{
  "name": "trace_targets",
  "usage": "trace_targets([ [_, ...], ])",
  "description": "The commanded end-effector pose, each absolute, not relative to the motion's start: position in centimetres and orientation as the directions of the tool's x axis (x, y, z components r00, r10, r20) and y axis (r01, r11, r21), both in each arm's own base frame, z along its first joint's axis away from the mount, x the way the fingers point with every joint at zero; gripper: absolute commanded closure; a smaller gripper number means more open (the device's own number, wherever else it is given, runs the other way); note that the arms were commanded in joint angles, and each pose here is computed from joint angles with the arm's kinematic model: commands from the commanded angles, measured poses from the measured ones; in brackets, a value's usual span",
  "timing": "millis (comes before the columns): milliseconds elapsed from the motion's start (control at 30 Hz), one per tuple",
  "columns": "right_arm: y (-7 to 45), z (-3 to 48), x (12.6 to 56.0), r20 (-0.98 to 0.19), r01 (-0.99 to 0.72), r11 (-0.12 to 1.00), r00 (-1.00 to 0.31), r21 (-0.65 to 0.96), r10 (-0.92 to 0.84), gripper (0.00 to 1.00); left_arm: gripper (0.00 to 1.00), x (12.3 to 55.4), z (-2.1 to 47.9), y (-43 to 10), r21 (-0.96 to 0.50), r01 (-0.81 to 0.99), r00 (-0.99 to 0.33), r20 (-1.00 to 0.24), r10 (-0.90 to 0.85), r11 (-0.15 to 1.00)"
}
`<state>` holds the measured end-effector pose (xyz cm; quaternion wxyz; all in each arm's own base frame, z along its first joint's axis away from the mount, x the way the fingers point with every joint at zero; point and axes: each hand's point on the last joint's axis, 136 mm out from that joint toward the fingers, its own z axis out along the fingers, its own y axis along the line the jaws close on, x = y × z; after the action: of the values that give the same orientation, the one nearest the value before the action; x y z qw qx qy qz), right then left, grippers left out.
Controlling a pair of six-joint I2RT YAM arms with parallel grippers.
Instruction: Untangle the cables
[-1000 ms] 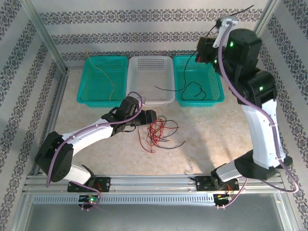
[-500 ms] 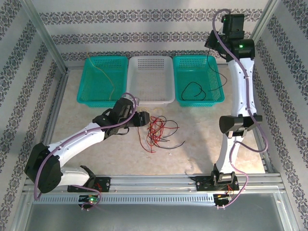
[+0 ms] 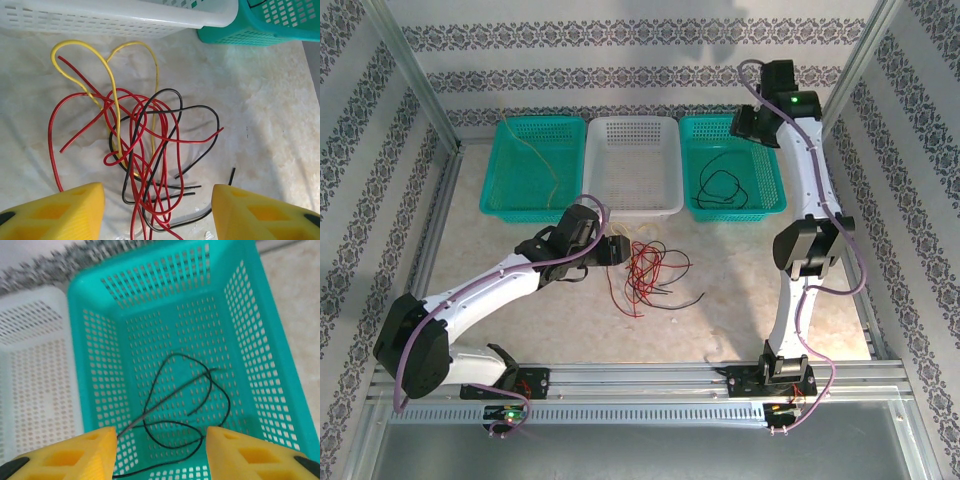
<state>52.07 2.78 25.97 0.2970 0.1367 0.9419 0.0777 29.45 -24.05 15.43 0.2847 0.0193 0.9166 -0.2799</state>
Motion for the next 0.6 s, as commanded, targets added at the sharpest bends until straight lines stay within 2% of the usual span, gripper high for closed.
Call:
trace_targets([
  [0,3.6,27.0,50.2,-0.548,0.186,0.961,-0.792,0.204,0.269,0.49,0.4,29.1,15.4,-23.6,-0.439,0.213,-0.838,-0.542,-0.068,0.873],
  [200,6.7,27.8,45.9,-0.552,0.115,0.976,-0.809,0.186,0.2,0.5,0.41,28.5,13.6,-23.2,-0.406,0.202,-0.867,-0.497,-0.03,0.891],
  [333,11.9,27.5,40.8,-0.596,-0.013,0.975,-0.793,0.221,0.125,0.49,0.44,28.1,12.0,-23.4,-0.4,0.194,-0.888,-0.46,-0.013,0.896],
  [467,16.8,24.6,34.9,-0.586,-0.121,0.955,-0.808,0.271,0.064,0.47,0.52,28.3,10.8,-24.0,-0.392,0.204,-0.903,-0.43,0.018,0.897],
  [567,19.0,21.0,31.3,-0.524,-0.118,0.931,-0.847,0.345,0.087,0.47,0.58,28.5,10.0,-24.6,-0.386,0.22,-0.91,-0.411,0.046,0.896],
])
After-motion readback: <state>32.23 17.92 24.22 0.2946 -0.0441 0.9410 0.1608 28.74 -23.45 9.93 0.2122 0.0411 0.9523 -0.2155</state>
